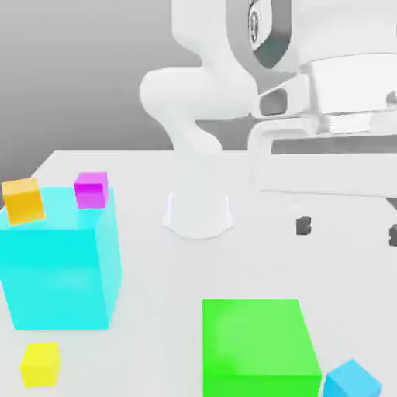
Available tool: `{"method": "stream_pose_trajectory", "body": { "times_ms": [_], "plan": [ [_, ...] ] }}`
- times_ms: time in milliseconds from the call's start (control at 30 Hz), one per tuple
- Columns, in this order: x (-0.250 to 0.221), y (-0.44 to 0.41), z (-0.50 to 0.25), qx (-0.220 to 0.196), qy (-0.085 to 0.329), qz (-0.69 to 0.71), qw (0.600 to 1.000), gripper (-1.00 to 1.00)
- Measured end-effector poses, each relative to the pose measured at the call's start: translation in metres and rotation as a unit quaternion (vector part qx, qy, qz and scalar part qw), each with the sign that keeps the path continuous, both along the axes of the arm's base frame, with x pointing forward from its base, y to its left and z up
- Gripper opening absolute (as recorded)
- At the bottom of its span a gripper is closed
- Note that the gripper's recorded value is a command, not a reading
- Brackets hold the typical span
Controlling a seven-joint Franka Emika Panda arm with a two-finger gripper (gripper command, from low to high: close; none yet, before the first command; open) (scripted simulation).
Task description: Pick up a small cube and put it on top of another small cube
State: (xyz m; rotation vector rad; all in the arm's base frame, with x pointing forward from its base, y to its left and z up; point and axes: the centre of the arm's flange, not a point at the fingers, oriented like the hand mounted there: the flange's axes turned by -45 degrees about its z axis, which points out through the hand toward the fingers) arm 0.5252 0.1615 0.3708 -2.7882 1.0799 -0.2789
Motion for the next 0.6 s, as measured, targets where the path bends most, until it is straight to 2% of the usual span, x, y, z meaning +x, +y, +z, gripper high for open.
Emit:
{"method": "stream_pose_trajectory", "body": {
  "times_ms": [300, 433, 467, 600],
  "plan": [
    [-0.017, 0.054, -0.16, -0.01, 0.106, -0.138, 0.985, 0.0],
    [-0.021, 0.058, -0.222, -0.013, 0.114, -0.15, 0.982, 0.0],
    [-0.021, 0.058, -0.232, -0.014, 0.115, -0.151, 0.982, -1.0],
    [-0.021, 0.058, -0.232, -0.013, 0.114, -0.151, 0.982, -1.0]
  ]
}}
